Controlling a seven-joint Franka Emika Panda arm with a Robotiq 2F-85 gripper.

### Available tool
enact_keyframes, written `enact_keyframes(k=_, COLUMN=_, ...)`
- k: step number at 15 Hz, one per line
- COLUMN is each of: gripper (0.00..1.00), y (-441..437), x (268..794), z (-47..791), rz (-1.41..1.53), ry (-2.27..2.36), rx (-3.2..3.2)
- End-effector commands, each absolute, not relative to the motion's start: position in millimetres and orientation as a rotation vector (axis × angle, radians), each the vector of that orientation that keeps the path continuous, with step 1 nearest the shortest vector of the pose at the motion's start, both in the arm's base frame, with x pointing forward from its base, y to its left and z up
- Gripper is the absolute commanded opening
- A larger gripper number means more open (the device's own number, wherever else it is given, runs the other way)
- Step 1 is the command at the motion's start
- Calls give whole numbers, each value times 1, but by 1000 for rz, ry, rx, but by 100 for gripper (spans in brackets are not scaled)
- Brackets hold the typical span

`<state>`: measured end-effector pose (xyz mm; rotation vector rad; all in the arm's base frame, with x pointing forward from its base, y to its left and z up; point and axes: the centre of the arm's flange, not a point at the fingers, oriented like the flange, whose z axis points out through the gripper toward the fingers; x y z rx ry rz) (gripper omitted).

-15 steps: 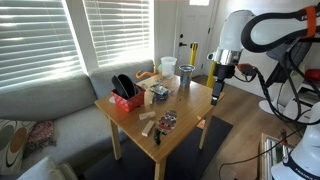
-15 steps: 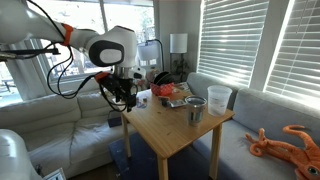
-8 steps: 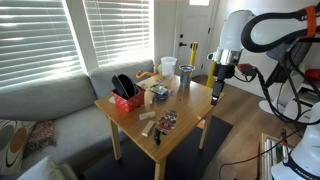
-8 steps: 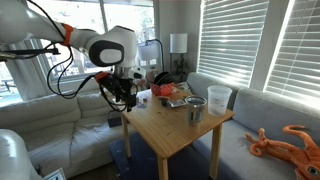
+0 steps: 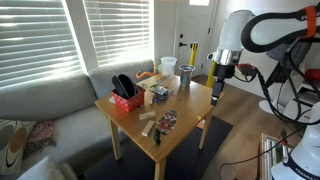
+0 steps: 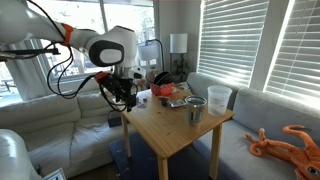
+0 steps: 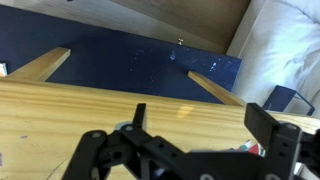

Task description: Put the black toy car next to the blue toy car

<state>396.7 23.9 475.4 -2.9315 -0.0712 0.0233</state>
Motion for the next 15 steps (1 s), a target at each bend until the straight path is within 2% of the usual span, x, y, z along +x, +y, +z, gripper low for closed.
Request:
enact_keyframes(k=1, gripper=100, y=33, x=412, z=478, rz=-54, ry=28, rx=-2902)
enact_keyframes(k=8, gripper=100, y=126, x=476, z=492, rz=-248, ry=111, rx=-2823)
enact_keyframes(k=10, gripper=100, y=114, x=456, z=489, rz=-241, ry=76, rx=-2848)
enact_keyframes(k=15, gripper=100, y=136, x=468, z=489, rz=-228, ry=29, rx=-2847)
